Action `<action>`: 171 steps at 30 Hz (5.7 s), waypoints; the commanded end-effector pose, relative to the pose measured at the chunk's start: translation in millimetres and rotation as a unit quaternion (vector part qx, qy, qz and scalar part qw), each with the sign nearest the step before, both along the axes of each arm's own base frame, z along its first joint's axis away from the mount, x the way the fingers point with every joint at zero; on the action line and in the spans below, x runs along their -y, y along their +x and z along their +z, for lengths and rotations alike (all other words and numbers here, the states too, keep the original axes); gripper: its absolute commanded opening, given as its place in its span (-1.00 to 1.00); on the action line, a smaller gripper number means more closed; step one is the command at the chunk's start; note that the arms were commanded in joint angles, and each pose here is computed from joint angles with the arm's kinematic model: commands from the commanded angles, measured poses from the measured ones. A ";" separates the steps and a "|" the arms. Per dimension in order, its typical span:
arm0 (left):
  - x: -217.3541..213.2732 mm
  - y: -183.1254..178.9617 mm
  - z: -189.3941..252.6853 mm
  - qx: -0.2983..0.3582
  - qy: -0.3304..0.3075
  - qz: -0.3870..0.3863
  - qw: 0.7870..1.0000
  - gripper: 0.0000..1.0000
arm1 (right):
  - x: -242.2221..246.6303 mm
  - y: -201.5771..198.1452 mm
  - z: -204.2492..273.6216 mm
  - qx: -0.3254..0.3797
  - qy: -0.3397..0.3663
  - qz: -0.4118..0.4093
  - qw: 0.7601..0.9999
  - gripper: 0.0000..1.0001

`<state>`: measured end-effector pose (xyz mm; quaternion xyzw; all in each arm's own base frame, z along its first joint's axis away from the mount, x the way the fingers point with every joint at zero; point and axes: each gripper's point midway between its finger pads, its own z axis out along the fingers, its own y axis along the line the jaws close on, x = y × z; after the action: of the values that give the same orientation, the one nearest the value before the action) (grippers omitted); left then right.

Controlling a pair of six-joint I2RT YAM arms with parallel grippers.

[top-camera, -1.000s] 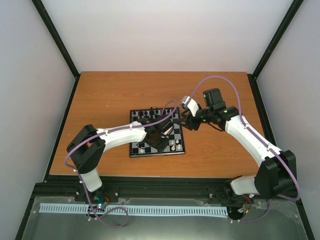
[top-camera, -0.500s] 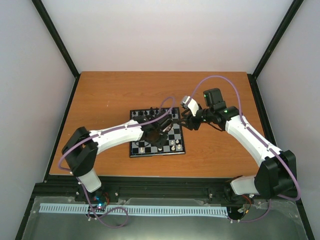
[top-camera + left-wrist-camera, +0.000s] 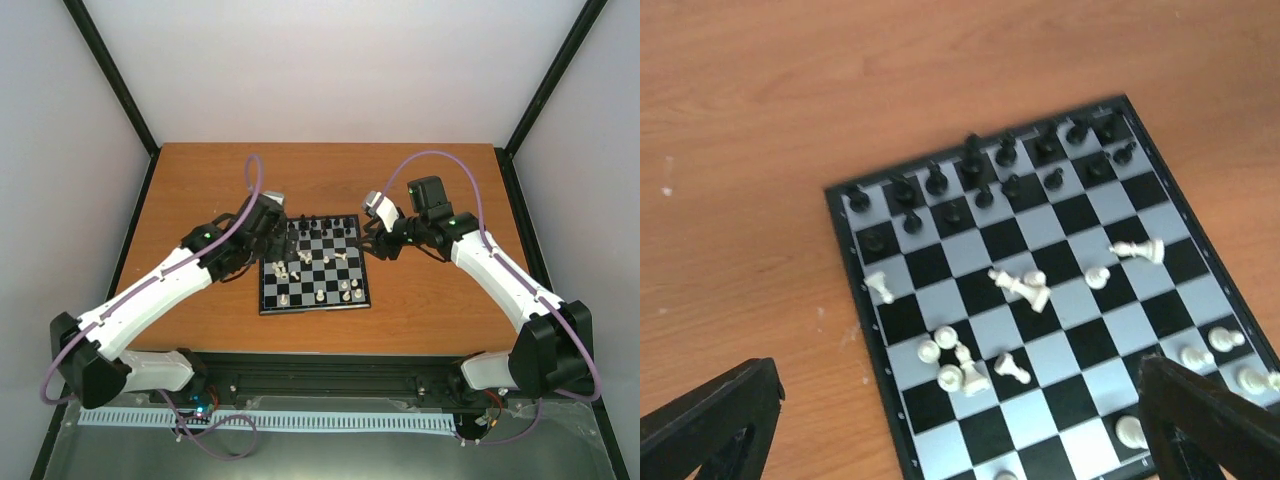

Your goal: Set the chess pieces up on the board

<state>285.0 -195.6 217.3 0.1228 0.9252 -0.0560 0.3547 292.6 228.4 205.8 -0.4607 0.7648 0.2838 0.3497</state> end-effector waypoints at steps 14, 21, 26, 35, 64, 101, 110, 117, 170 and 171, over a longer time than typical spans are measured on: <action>-73.5 35.6 29.5 0.107 0.069 0.164 0.978 0.99 | -1.1 -5.2 7.6 0.004 0.014 0.016 1.000 0.03; -82.9 70.1 -17.3 0.014 0.112 0.176 0.978 0.80 | -2.8 -7.1 4.2 -0.007 0.014 0.023 1.000 0.04; -87.2 88.3 -55.8 -0.077 0.018 0.189 0.979 -0.28 | -3.0 -7.3 4.5 -0.008 0.015 0.025 1.000 0.04; -81.7 99.0 -107.7 -0.169 -0.068 0.221 0.958 -0.45 | -4.0 -7.8 1.8 -0.014 0.014 0.030 0.999 0.04; -55.4 112.3 -161.7 -0.246 -0.089 0.206 0.943 -0.50 | -3.6 -8.5 0.4 -0.014 0.009 0.033 0.999 0.03; -45.3 98.8 -180.3 -0.285 -0.059 0.182 0.939 -0.53 | -3.2 -9.4 1.3 -0.017 0.011 0.032 0.999 0.04; -43.6 95.0 -179.8 -0.289 -0.055 0.177 0.939 -0.60 | -3.1 -10.1 1.9 -0.017 0.011 0.031 0.999 0.04; -44.4 92.8 -172.4 -0.282 -0.056 0.172 0.942 -0.63 | -3.2 -10.2 2.6 -0.016 0.012 0.032 0.999 0.04; 35.8 44.0 36.3 -0.060 -0.501 0.137 0.853 -0.64 | -32.1 2.4 57.6 0.016 0.097 -0.005 0.995 -0.03; 34.8 42.8 41.7 -0.055 -0.508 0.140 0.848 -0.65 | -35.9 3.4 61.6 0.023 0.102 -0.004 0.995 -0.05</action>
<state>320.7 -223.9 206.2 -0.1553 0.8598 -0.3935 0.2859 287.8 247.8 228.9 -0.4267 0.7551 0.3492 0.3547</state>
